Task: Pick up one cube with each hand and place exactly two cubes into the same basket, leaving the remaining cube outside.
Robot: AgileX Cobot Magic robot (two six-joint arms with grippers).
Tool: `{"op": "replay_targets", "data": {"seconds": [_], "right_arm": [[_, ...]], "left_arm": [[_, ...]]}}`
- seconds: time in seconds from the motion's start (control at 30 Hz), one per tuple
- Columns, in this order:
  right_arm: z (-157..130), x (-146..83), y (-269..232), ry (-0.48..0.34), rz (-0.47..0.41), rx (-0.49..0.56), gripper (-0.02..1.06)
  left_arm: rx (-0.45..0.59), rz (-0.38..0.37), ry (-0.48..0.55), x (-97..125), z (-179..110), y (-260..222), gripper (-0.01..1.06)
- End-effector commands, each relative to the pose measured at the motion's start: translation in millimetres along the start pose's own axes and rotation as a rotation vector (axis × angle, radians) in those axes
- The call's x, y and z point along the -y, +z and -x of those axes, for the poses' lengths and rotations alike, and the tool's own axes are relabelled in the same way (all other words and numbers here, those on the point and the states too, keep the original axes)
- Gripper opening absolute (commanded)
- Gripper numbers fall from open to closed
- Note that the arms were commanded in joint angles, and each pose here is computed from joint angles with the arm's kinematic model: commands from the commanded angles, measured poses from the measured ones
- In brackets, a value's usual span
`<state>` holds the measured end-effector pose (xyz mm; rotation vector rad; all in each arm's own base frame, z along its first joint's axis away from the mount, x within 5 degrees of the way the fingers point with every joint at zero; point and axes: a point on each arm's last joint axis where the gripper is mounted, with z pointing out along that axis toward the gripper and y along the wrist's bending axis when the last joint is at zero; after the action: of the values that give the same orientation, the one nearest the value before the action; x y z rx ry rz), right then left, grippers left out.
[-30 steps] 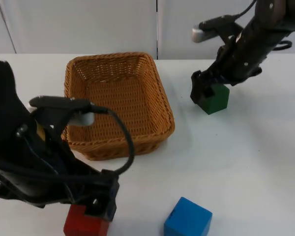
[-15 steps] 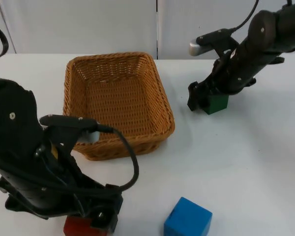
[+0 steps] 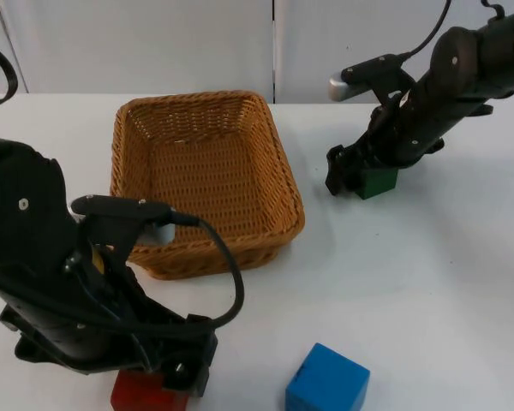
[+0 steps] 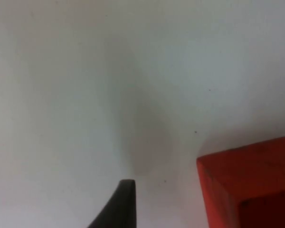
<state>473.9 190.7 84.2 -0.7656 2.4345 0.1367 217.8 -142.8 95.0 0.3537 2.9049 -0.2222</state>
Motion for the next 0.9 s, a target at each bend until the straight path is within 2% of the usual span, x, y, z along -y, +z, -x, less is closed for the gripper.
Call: {"op": "replay_targets", "data": {"seconds": [0.0,0.5,0.63,0.7,0.77,0.8,0.87], "right_arm": [[4.0,2.5,-3.3,-0.002,-0.006,0.019,1.05],[4.8,1.8,-3.3,-0.002,-0.007,0.026,1.05],[4.8,1.9,-3.3,-0.003,-0.008,0.026,1.01],[5.0,1.9,-3.3,-0.003,-0.008,0.028,0.89],[7.0,2.3,-5.9,-0.005,-0.010,0.034,0.63],[7.0,2.3,-5.9,-0.005,-0.010,0.034,0.63],[9.1,2.4,-9.7,-0.002,-0.009,0.035,0.39]], "left_arm": [[0.014,-0.004,-0.002,1.8,1.3,-0.5,0.99],[-0.052,0.024,0.018,-1.7,-5.0,16.1,0.99],[-0.057,0.027,0.025,-2.0,-5.5,17.0,0.99],[-0.057,0.027,0.022,-2.0,-5.5,17.0,0.95],[-0.062,0.023,-0.005,-1.6,-6.0,17.0,0.76],[-0.062,0.023,-0.005,-1.6,-6.0,17.0,0.76],[-0.062,0.021,-0.015,-1.4,-6.0,17.0,0.46]]}}
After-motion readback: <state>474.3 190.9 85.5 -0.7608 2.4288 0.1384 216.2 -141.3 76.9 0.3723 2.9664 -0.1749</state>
